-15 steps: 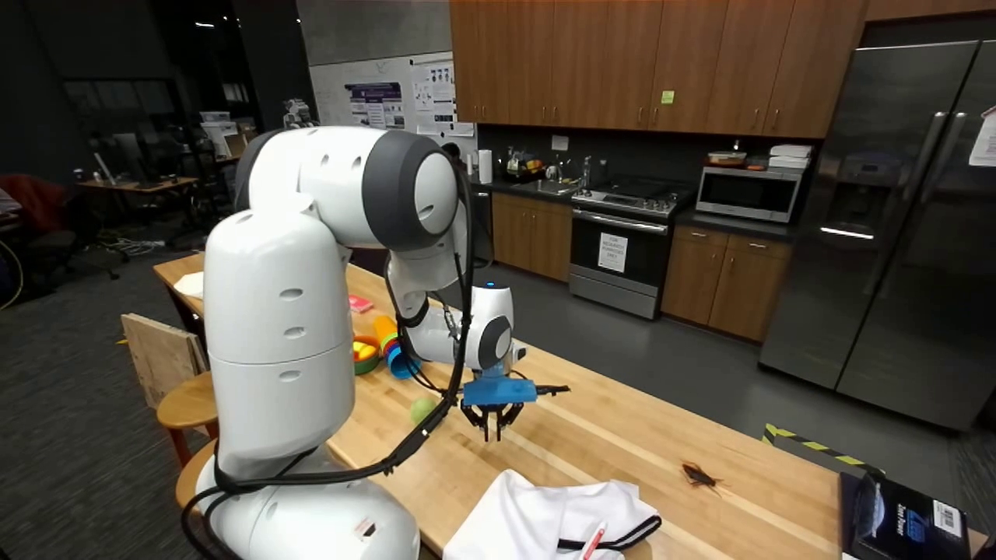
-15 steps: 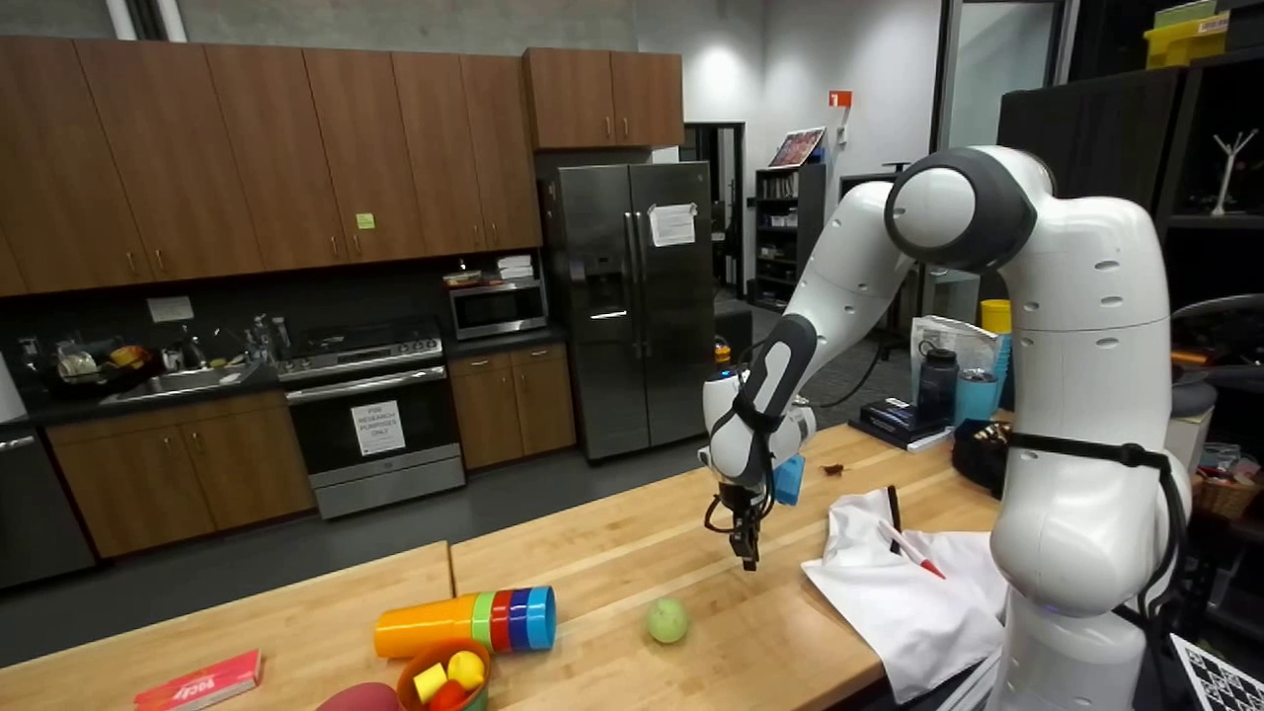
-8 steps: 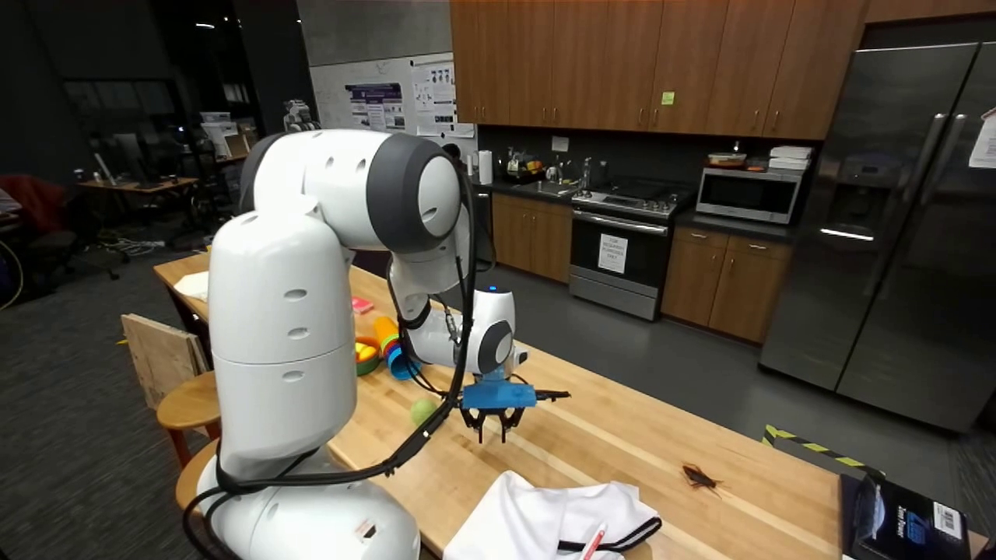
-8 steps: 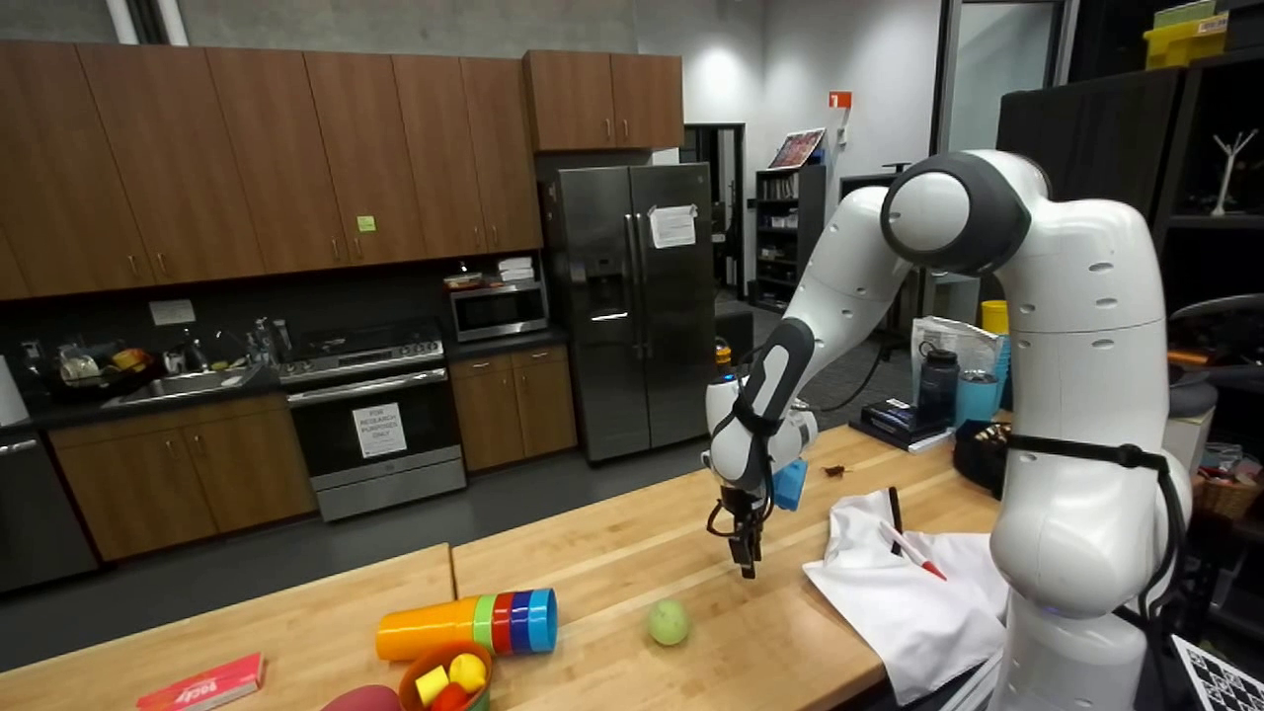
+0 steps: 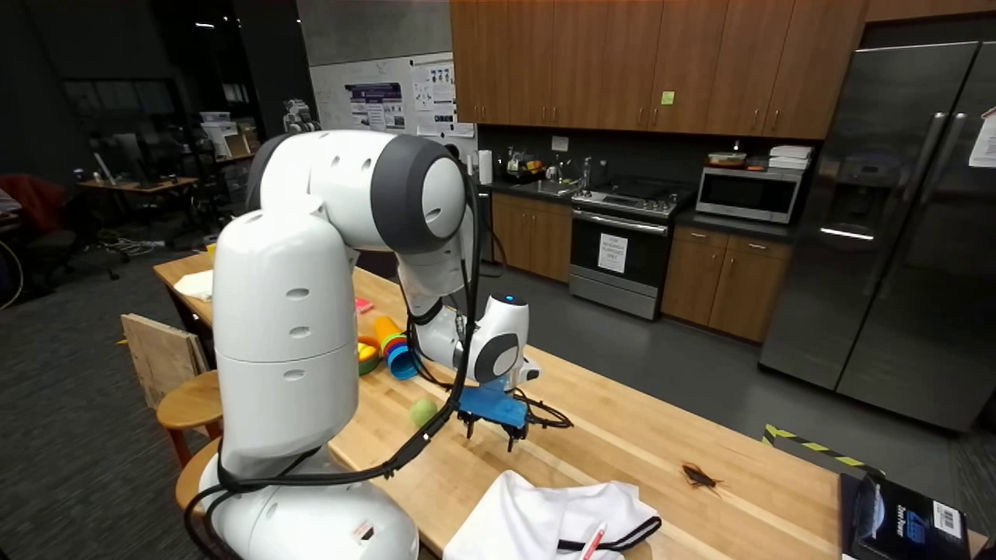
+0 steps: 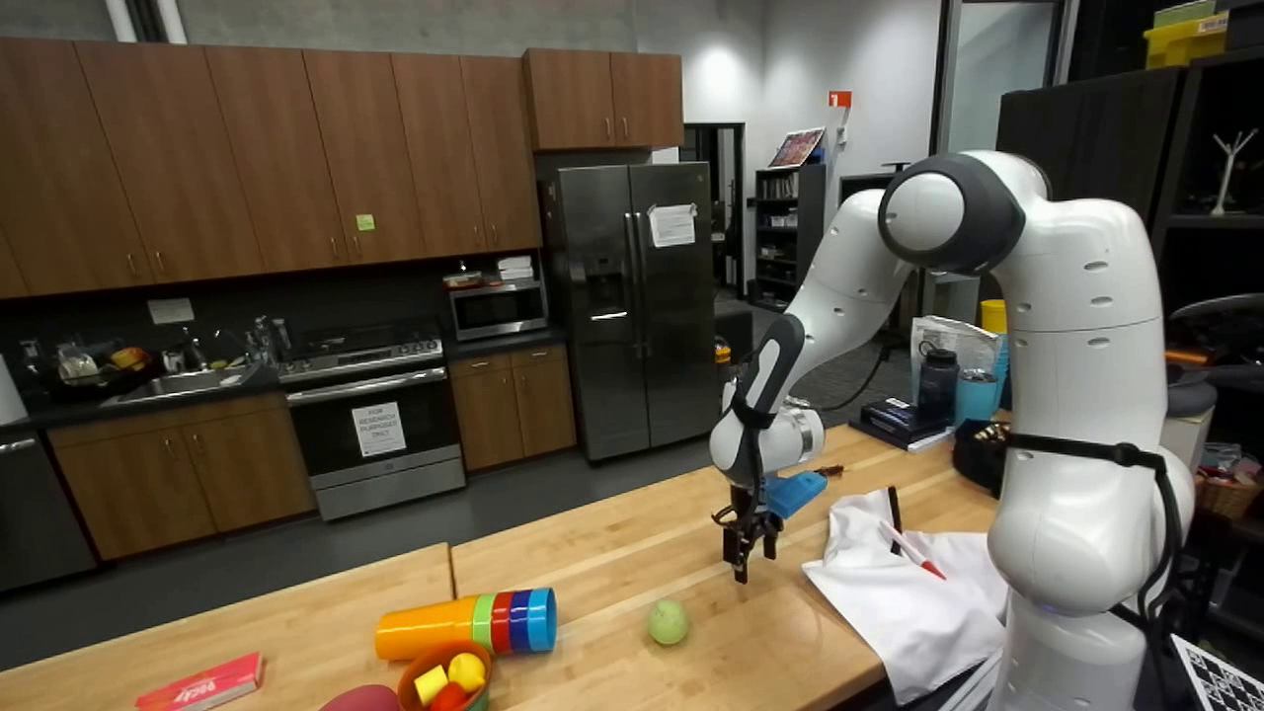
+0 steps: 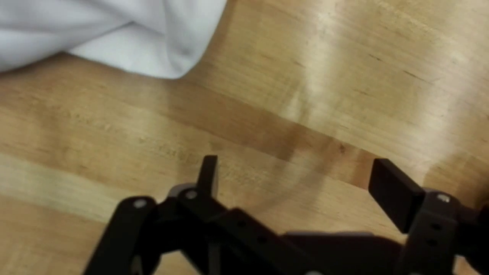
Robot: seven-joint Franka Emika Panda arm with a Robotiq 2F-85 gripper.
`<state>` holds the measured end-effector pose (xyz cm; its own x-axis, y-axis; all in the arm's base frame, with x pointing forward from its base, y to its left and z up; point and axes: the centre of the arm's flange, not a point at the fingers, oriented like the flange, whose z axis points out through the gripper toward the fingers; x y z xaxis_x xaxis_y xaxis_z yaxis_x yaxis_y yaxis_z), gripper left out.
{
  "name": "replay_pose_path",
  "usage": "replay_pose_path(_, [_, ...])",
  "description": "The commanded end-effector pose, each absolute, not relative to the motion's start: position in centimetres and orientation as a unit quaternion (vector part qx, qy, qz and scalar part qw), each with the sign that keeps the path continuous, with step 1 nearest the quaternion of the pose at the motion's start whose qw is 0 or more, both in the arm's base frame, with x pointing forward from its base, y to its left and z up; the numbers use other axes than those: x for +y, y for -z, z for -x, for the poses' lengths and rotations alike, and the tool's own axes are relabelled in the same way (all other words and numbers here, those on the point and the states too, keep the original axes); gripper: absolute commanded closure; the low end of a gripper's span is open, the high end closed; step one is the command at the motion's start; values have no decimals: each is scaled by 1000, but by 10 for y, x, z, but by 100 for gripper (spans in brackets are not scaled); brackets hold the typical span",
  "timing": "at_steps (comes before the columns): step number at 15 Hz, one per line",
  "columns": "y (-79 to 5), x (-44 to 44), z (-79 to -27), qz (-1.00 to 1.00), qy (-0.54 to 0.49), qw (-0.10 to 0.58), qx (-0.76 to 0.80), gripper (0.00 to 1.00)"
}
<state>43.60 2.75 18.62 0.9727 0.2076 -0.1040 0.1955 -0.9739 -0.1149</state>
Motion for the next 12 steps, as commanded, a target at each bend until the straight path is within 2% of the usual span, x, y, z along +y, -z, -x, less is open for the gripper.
replay_pose_path(1, [-192,24,-428,995,-84,58,-4,0])
replay_pose_path(3, [-192,26,-426,984,-123,116,-47,0])
replay_pose_path(4, [-182,29,-427,991,-104,78,-33,0])
replay_pose_path(6, [-183,33,-426,986,-117,107,-46,0])
replay_pose_path(9, [-184,36,-427,986,-118,111,-50,0])
replay_pose_path(12, [-183,43,-426,986,-115,122,9,0])
